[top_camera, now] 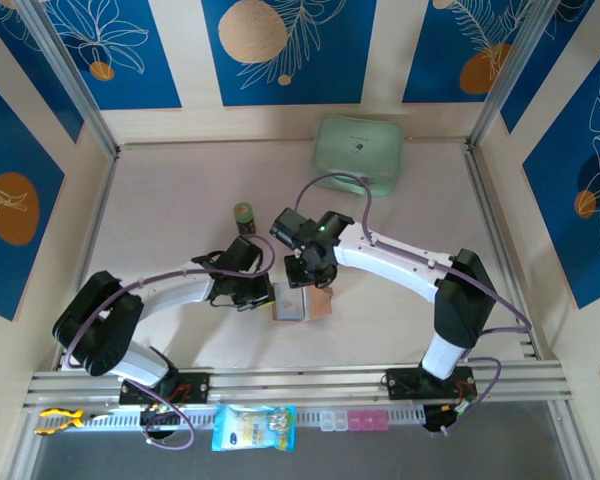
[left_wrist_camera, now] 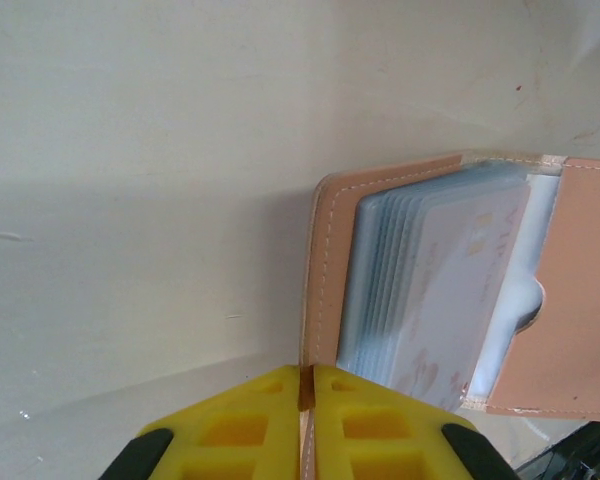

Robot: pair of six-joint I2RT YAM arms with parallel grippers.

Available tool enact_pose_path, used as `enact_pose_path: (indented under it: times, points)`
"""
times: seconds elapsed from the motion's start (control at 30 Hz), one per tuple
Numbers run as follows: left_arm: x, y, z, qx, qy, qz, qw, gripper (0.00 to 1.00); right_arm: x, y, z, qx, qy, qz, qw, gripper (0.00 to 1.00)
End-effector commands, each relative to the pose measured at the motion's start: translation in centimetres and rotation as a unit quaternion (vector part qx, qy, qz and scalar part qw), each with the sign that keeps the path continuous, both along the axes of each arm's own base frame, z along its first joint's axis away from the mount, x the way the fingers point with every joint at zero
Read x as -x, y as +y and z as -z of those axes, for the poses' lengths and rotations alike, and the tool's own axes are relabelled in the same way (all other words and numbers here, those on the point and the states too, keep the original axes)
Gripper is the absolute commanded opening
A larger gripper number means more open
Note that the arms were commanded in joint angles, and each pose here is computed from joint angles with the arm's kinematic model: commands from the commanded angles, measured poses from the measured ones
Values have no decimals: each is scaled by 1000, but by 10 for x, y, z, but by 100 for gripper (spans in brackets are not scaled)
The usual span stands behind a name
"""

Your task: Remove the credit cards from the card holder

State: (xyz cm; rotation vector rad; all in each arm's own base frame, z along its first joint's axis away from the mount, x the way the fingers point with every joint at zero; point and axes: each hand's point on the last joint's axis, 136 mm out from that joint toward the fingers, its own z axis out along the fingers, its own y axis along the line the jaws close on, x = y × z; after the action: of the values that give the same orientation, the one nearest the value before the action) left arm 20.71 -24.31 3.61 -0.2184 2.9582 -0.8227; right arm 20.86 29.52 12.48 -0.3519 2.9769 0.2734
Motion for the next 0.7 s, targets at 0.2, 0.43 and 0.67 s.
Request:
enact_pose_path:
  times: [0.2, 0.43, 0.67]
  points:
    - [1, 12, -16, -31, -21, 4, 999, 12, 13, 2, 39, 6, 68, 11, 998, 27]
    - [0, 3, -22, -21, -19, 12, 1000, 12, 9, -16, 56, 12, 83, 29, 996, 25]
    - [3, -8, -16, -9, -12, 17, 1000, 8, 8, -12, 69, 5, 98, 31, 995, 21]
